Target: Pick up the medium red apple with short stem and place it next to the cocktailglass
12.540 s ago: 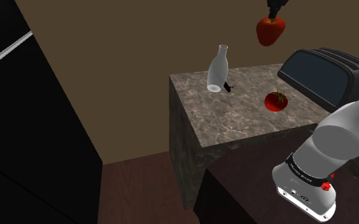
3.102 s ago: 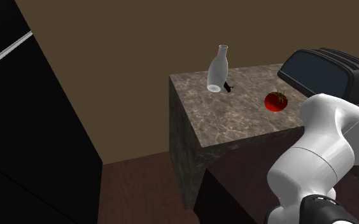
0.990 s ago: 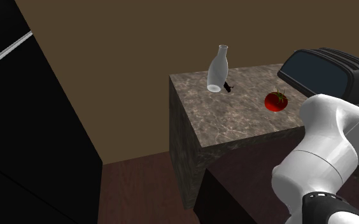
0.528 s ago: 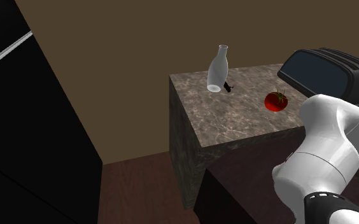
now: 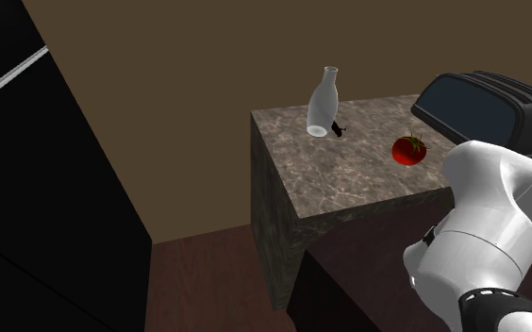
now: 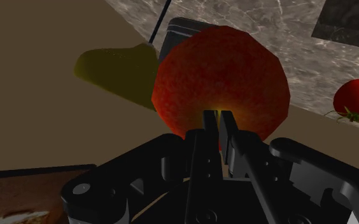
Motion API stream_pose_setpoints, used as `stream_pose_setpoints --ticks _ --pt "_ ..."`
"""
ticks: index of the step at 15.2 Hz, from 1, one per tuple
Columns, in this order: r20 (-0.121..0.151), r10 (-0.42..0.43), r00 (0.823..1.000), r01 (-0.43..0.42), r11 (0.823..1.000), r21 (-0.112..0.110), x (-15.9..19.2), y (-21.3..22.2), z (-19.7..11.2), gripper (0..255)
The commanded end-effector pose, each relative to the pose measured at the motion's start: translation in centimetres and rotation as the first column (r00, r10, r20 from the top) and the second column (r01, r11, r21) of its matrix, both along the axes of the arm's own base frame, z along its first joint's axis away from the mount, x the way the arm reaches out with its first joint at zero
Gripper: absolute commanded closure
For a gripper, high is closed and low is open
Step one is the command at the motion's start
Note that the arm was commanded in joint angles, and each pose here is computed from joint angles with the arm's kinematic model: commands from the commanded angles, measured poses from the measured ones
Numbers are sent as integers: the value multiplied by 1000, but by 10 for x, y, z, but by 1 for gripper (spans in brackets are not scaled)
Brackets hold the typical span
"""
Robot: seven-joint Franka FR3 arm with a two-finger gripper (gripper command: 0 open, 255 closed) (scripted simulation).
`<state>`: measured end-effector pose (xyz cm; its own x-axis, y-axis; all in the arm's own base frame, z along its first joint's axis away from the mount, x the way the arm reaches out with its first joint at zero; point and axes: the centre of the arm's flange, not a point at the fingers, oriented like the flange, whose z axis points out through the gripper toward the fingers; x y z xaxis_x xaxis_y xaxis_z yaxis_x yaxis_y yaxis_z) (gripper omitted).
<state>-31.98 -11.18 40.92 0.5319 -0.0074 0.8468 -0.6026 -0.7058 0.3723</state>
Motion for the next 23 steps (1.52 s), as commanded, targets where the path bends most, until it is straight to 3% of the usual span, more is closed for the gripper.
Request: stream_pose_setpoints --ticks 1,23 --pt "0 0 1000 0 1000 0 0 1 11 255" --pt "0 0 1000 0 1000 0 0 1 127 255"
